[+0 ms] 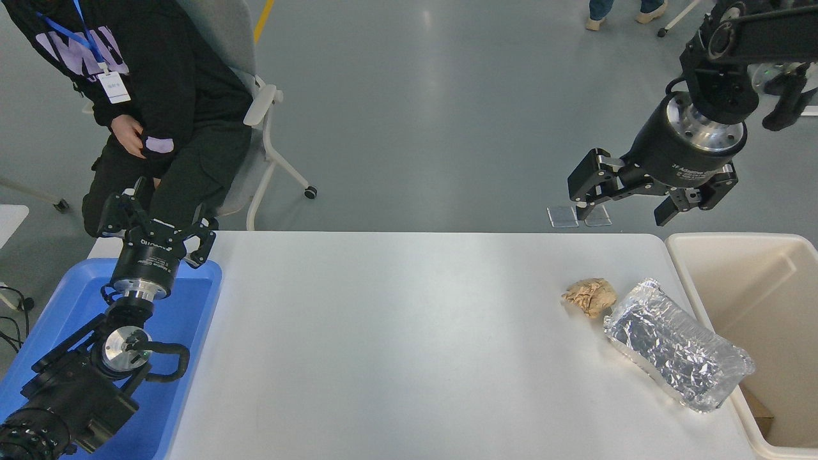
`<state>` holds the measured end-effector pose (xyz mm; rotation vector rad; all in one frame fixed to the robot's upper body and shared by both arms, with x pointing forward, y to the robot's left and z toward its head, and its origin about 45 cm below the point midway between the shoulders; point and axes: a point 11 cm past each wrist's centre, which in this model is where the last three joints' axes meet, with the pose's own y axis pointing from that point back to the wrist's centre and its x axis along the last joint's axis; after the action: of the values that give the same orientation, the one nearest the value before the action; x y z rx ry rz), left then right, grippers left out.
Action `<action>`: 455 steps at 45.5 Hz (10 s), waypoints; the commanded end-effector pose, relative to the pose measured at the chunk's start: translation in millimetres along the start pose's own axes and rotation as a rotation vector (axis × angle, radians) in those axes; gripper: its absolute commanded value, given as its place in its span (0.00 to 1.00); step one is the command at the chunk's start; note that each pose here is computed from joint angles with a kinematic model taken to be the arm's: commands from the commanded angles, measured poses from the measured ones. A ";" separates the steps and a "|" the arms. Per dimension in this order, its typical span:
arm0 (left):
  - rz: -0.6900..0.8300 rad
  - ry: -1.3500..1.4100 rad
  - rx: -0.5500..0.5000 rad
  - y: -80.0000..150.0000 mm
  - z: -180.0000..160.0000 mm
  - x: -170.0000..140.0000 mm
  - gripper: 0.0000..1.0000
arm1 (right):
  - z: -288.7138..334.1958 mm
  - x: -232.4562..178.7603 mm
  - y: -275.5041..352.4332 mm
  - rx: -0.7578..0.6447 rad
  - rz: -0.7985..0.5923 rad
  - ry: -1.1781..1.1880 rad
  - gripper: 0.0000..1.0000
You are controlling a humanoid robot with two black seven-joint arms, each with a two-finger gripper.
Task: Pick up foil plate and place in dustbin
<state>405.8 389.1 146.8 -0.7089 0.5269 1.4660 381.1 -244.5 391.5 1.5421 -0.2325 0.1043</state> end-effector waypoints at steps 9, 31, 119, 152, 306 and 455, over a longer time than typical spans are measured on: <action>0.002 -0.001 0.000 0.5 -0.1 0.7 0.99 | 2.0 -1.7 -4.5 -0.003 -0.012 -0.004 1.00; 0.002 0.000 0.001 0.3 -0.2 0.4 0.99 | 4.7 -10.3 -25.7 0.014 -0.069 -0.031 1.00; -0.001 0.000 0.000 -0.2 0.0 -0.3 0.99 | 254.1 -146.8 -277.2 -0.222 0.095 -0.607 1.00; -0.001 0.000 0.000 -0.2 0.0 -0.3 0.99 | 248.6 -166.1 -301.6 -0.203 0.103 -0.673 0.53; -0.002 0.001 0.000 -0.2 0.0 -0.5 0.99 | 310.3 -46.8 -54.7 -0.060 0.130 -0.825 0.00; -0.002 0.001 0.000 -0.1 0.2 -0.2 0.99 | 127.1 6.6 -50.4 0.008 -0.009 -0.281 1.00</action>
<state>406.0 388.7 147.2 -0.7113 0.5268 1.4624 368.8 -417.3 276.9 1.5876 -0.5970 -0.2406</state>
